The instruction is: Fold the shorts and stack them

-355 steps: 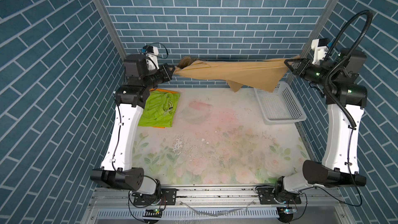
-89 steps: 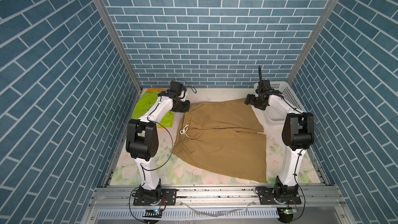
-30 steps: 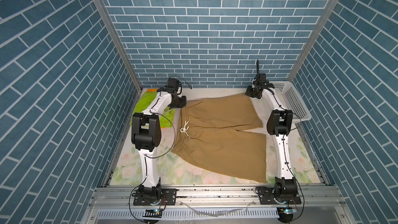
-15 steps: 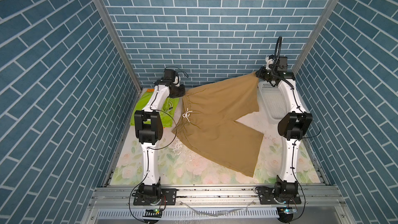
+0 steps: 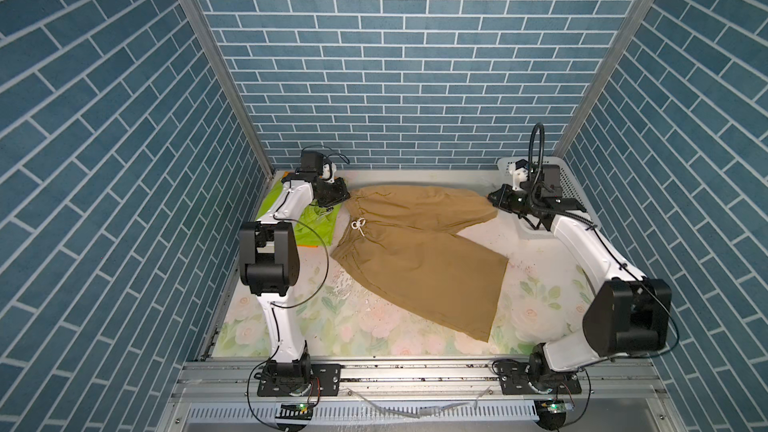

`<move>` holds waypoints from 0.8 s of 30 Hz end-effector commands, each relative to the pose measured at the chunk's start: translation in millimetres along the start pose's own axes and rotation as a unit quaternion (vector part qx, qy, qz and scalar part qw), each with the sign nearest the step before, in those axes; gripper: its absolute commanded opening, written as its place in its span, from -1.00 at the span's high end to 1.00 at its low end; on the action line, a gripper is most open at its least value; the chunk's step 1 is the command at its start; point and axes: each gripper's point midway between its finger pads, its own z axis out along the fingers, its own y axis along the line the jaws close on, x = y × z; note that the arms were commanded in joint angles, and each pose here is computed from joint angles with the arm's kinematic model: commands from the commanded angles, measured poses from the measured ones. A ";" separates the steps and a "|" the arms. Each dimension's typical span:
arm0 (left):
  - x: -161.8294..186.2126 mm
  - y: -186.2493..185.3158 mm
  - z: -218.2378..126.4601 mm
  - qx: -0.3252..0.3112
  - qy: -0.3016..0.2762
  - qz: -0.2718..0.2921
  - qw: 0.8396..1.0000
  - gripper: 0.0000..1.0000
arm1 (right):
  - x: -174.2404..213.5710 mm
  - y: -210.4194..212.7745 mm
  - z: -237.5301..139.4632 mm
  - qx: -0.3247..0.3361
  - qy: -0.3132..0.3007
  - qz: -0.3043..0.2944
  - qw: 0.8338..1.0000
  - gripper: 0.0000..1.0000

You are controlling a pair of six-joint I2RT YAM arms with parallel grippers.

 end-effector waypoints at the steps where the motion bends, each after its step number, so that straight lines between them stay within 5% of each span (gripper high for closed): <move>1: 11.6 -4.7 -16.4 0.012 -0.025 -0.009 1.000 0.61 | 48.6 4.2 -13.0 -0.004 0.003 0.009 1.000 1.00; 8: 89.6 38.8 -31.6 -0.059 -0.006 -0.059 0.997 0.41 | 195.4 -38.2 -33.8 0.011 0.059 0.078 0.995 1.00; 13: 118.4 72.6 -47.6 -0.115 0.001 -0.092 0.989 0.20 | 254.1 -69.8 -40.6 0.047 0.099 0.105 0.988 1.00; 17: 118.4 79.5 -65.8 -0.129 -0.012 -0.114 0.985 -0.66 | 260.3 -76.9 -38.8 0.069 0.120 0.114 0.984 0.98; 19: 118.4 71.7 -68.6 -0.113 -0.011 -0.121 0.986 -0.99 | 258.6 -78.4 -36.2 0.080 0.132 0.112 0.982 0.75; 24: 121.6 36.8 -59.9 -0.039 -0.002 -0.138 0.990 -0.99 | 227.6 -77.2 -43.0 0.111 0.097 0.114 0.983 -0.11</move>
